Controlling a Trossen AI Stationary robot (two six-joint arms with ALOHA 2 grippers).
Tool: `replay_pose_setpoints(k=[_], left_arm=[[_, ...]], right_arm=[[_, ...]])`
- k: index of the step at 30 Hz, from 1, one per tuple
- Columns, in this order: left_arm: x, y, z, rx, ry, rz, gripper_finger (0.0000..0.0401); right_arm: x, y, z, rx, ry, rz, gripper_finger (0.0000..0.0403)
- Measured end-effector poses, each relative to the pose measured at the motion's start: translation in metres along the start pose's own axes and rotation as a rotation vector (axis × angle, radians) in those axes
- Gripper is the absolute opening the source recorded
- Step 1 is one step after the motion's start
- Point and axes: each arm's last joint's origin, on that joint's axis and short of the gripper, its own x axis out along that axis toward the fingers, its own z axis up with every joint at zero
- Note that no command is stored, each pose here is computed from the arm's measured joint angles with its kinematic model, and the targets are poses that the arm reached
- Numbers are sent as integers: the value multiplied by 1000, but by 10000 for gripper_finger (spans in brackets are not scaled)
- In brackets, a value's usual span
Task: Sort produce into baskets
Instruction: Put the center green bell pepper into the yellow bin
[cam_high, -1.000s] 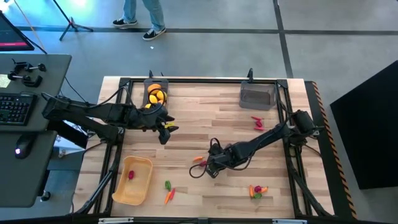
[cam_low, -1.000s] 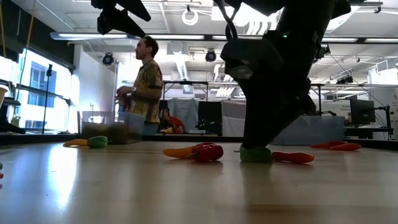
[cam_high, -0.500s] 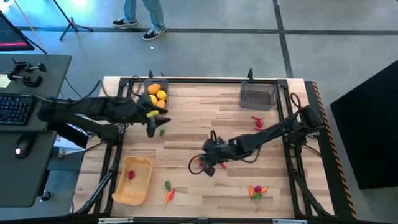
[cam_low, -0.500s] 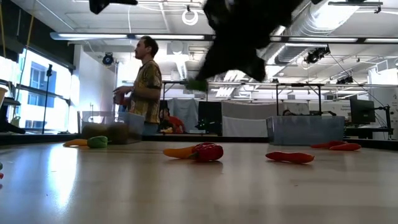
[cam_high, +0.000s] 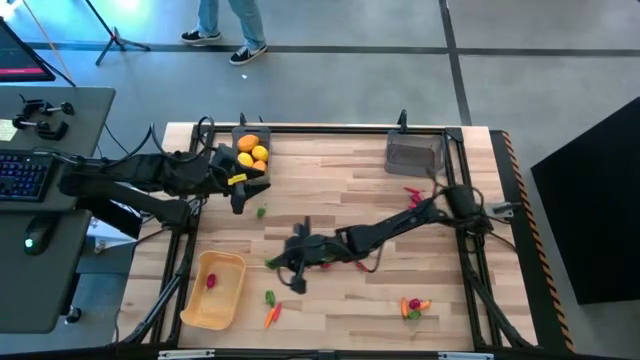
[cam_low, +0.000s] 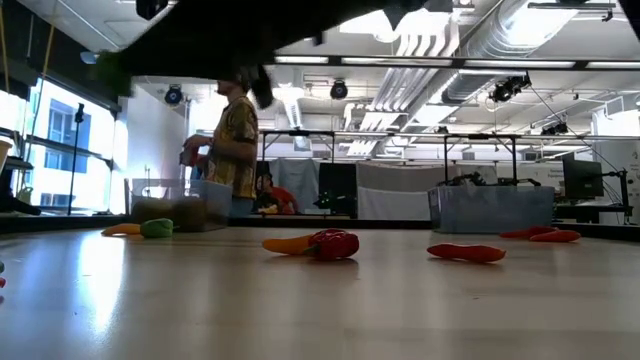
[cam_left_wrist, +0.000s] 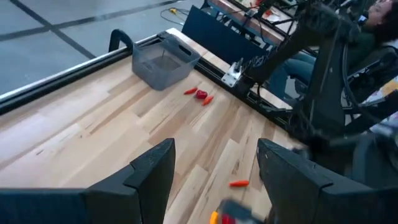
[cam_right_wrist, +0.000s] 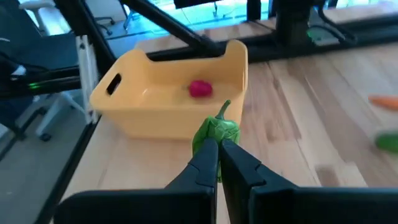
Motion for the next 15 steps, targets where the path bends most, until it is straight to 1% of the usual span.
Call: replay_pose_setpoints(k=[4,8,15], left_arm=[[3,-1,-1,-22,8,4,213],[5,-1,-2,-21,15,4,213],[5,-1,-2,-23,16,5,213]], right_arm=[[34,-1,8,-12,-45,4,0],[64,-1,8,-6,-67,51,0],[98,-8,8,6,-119,60,0]])
